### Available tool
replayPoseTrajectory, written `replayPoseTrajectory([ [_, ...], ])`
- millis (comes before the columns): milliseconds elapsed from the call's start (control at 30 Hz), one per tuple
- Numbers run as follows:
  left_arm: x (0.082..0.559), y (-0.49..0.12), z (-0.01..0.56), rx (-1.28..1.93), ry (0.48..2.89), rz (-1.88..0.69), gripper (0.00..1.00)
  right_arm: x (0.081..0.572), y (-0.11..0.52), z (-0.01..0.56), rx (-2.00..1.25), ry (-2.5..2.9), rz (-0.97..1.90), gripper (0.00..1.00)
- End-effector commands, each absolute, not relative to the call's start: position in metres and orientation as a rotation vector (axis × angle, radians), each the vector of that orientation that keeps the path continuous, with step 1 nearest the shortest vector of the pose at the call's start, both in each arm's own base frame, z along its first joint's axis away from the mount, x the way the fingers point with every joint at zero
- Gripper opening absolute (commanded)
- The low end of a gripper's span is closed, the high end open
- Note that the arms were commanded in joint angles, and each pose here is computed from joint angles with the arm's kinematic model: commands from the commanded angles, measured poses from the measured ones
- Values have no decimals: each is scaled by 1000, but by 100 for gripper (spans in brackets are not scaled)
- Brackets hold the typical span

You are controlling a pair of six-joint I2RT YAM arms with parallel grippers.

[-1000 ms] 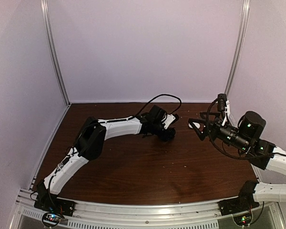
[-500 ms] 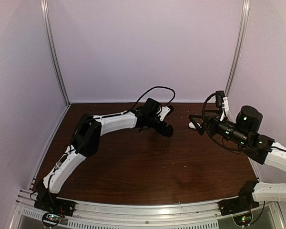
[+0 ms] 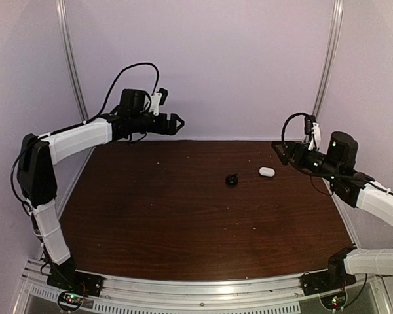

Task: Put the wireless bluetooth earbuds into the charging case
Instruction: Reset both arms

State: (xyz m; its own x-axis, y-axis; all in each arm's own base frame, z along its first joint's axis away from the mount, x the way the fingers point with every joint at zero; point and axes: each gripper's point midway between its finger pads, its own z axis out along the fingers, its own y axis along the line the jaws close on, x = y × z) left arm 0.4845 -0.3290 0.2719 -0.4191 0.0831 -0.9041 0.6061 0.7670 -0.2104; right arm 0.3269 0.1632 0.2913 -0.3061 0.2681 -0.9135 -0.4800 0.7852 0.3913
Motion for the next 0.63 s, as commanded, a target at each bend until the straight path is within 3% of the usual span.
replayPoseTrajectory([
  [0, 473, -260, 256, 289, 1988, -594, 98, 333, 148, 288, -132, 1719, 794, 100],
  [200, 428, -199, 224, 128, 2045, -513, 98, 336, 123, 252, -46, 1751, 799, 100],
  [400, 392, -177, 184, 45, 2091, -511, 98, 328, 121, 215, -20, 1796, 814, 100],
  [600, 379, -159, 182, -1, 2075, -449, 98, 321, 119, 198, -24, 1827, 802, 100],
])
